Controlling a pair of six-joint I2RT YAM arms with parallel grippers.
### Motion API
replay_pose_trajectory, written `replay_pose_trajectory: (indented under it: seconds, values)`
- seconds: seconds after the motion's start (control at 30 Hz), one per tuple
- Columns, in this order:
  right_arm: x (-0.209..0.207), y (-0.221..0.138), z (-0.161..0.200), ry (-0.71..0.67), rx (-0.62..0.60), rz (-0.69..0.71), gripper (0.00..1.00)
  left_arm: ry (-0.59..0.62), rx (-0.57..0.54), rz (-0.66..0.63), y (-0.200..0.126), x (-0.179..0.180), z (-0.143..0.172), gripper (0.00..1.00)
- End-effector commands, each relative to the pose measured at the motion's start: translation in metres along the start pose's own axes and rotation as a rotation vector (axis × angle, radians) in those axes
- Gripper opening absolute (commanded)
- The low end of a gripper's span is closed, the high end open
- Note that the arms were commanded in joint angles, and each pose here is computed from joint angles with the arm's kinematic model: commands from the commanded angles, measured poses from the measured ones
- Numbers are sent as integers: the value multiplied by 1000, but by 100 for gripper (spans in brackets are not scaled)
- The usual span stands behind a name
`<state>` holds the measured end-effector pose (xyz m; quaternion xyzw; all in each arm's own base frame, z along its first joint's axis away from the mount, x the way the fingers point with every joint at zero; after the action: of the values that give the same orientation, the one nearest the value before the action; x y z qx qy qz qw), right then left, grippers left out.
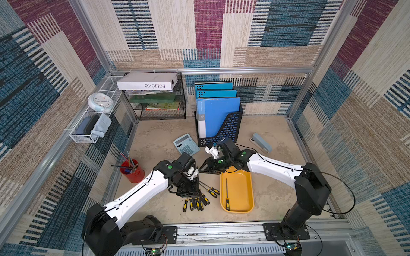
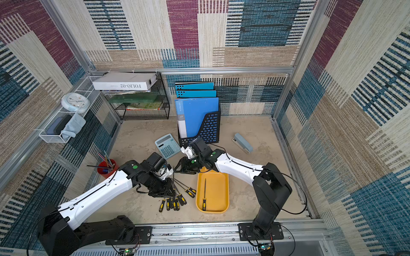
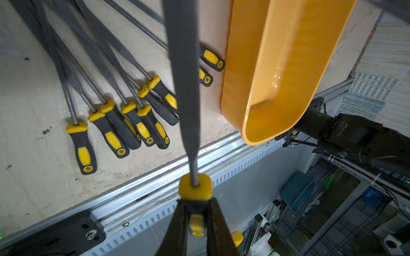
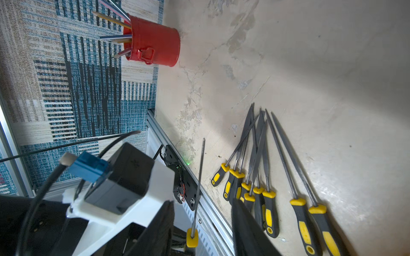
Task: Put the file tool into the storage box
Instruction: Place the file tool in the storage box.
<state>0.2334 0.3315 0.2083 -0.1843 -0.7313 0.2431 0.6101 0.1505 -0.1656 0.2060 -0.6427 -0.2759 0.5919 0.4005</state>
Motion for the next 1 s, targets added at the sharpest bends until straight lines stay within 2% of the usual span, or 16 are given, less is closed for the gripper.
replay_pose_trajectory:
  seconds: [0.0, 0.37, 0.47, 0.6, 0.63, 0.67, 0.73, 0.8, 0.87, 0.97]
  values:
    - [-3, 5, 1, 8, 2, 19, 46, 82, -37, 70, -1, -10, -5, 2]
    - [-4, 11, 5, 6, 18, -3, 42, 81, -38, 79, 2, -10, -9, 2]
    - [-3, 15, 3, 6, 25, -13, 32, 95, -21, 131, 2, -15, -8, 2]
    - [2, 16, 0, 1, 32, -37, 6, 109, -21, 163, 2, -17, -7, 4]
    - [2, 15, 1, 4, 36, -34, 0, 109, -28, 162, 2, -17, -6, 11]
    - [2, 13, 2, 6, 39, -31, 0, 109, -34, 160, 1, -17, -7, 20]
    - [-1, 7, 5, 17, 48, -3, 0, 89, -38, 148, 1, -15, -7, 51]
    - [-9, -5, 6, 34, 43, 56, 0, 72, -45, 127, -2, -15, -8, 69]
    - [-23, -22, 7, 63, 26, 138, 0, 59, -62, 93, -7, -14, -7, 78]
    - [-53, -54, 11, 132, -22, 247, 0, 19, -85, -3, -13, -4, -4, 82]
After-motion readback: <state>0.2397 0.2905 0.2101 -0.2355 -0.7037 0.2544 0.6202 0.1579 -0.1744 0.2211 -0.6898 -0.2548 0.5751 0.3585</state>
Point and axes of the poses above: each gripper's point midway between its finger pads, its own y axis out along the fingers, its own x axis along the line the jaws close on, z = x × y, the point moved 8 cm from there along -y, back along the fingers, and after that the axes turned 6 degrees about y, right-handed, at the moved point
